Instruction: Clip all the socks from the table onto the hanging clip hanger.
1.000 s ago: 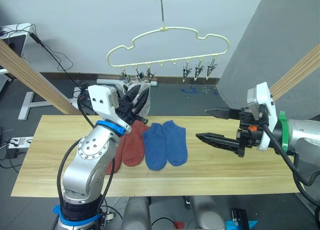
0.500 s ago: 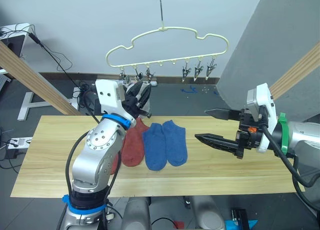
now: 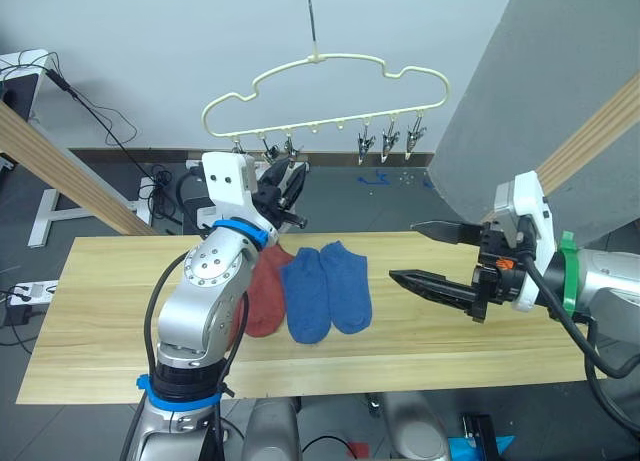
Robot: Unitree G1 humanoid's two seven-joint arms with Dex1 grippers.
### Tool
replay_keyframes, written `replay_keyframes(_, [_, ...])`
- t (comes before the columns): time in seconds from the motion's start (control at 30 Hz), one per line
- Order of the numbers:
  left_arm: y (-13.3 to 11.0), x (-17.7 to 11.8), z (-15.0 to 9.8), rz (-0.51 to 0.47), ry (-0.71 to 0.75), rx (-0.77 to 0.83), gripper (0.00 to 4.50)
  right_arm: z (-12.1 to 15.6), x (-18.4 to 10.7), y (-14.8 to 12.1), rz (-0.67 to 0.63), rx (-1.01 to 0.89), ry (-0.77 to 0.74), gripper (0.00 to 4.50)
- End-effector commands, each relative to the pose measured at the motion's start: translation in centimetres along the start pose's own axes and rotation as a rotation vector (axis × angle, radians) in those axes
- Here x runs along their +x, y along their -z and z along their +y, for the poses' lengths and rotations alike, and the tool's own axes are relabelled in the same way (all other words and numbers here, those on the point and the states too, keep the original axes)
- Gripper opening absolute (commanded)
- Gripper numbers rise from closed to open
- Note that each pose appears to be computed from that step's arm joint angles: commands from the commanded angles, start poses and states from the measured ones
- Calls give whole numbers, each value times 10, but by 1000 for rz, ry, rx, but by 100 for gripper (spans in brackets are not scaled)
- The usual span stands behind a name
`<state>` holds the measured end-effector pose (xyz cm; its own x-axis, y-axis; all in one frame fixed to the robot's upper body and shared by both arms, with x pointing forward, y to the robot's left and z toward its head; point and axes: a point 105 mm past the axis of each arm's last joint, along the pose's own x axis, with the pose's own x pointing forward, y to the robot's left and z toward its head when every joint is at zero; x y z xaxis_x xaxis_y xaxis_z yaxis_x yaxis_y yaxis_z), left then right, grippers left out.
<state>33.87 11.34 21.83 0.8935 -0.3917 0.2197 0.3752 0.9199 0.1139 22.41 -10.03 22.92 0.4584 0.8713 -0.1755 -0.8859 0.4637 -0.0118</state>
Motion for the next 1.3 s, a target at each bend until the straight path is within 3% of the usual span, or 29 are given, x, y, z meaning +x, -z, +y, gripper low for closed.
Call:
replay_keyframes(0.03, [-13,-5,-2,-46,2,25,242,6,-1,-7,-28,-31,-18,450])
replay_keyframes(0.07, [-13,-5,-1,-47,-2,29,272,6,-1,-7,-29,-31,-19,450])
replay_keyframes(1.3, [-26,27,-6,-119,-12,-4,272,6,-1,-4,-23,-21,10,450])
